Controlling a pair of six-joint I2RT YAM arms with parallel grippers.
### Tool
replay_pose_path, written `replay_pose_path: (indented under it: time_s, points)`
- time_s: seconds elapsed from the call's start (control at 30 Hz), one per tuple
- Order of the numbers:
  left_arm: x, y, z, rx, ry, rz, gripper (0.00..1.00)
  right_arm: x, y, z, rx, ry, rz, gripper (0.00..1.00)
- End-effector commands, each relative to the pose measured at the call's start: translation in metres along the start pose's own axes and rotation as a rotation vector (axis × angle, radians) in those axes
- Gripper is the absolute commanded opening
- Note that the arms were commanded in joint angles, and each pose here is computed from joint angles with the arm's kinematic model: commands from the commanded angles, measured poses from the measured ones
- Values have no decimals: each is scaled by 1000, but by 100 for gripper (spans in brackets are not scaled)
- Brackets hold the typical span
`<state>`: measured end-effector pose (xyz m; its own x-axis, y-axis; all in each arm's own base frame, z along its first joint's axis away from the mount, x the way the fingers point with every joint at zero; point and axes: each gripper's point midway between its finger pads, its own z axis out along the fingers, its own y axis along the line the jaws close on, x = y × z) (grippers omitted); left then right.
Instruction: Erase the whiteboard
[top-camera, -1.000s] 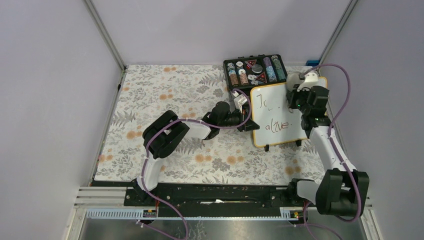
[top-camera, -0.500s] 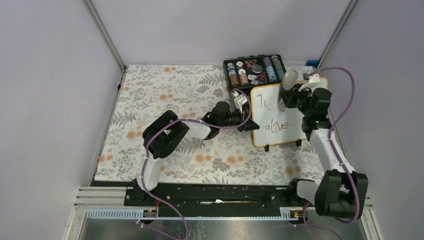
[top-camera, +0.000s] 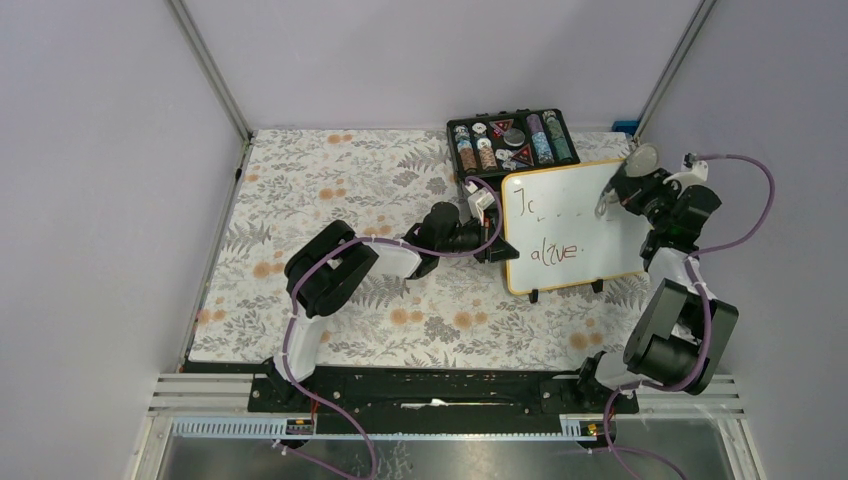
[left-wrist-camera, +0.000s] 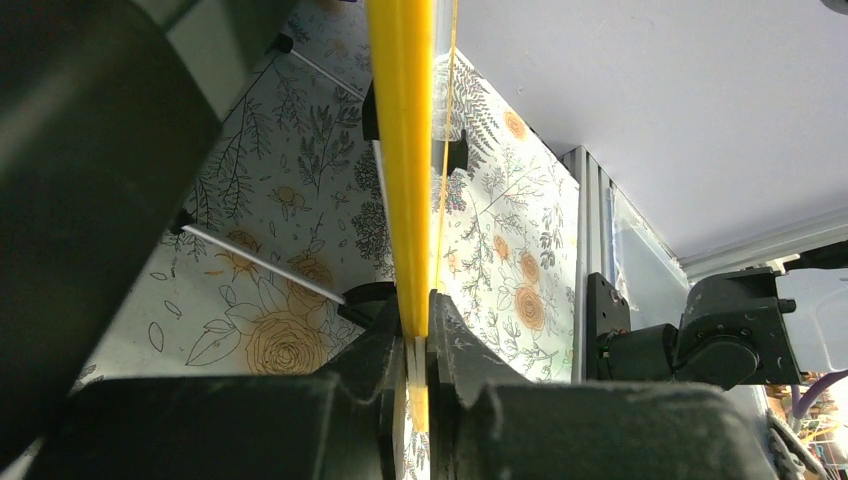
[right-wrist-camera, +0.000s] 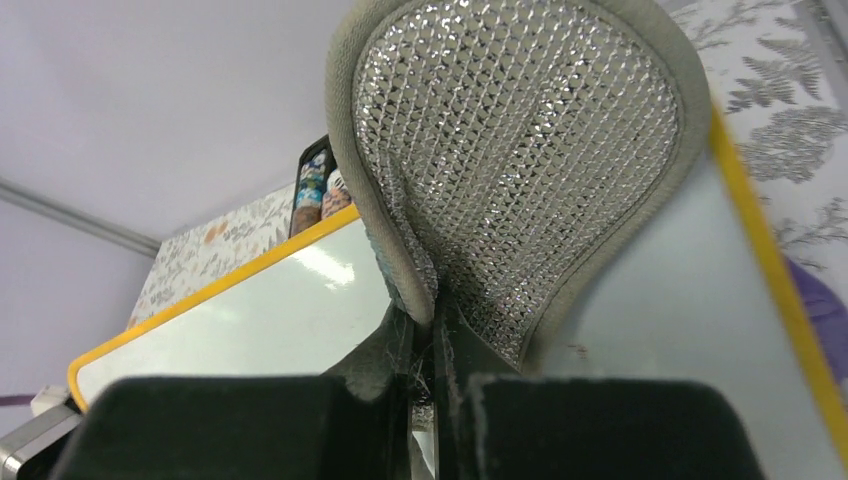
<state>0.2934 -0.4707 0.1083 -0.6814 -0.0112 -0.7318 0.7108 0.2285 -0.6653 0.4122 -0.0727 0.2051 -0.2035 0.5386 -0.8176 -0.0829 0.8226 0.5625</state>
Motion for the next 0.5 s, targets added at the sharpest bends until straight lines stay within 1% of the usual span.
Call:
replay_pose_path:
  time_s: [0.0, 0.23, 0.37, 0.47]
  points:
    - [38, 97, -36, -304, 81, -226, 0, 12, -62, -7, 201, -20, 93, 0]
    - [37, 97, -36, -304, 81, -227, 0, 31, -90, -25, 370, -2, 124, 0]
    - [37, 97, -36, -304, 81, -228, 0, 43, -100, -34, 425, 26, 116, 0]
    - [38, 97, -36, -305, 83, -228, 0, 44, -101, -36, 440, 25, 131, 0]
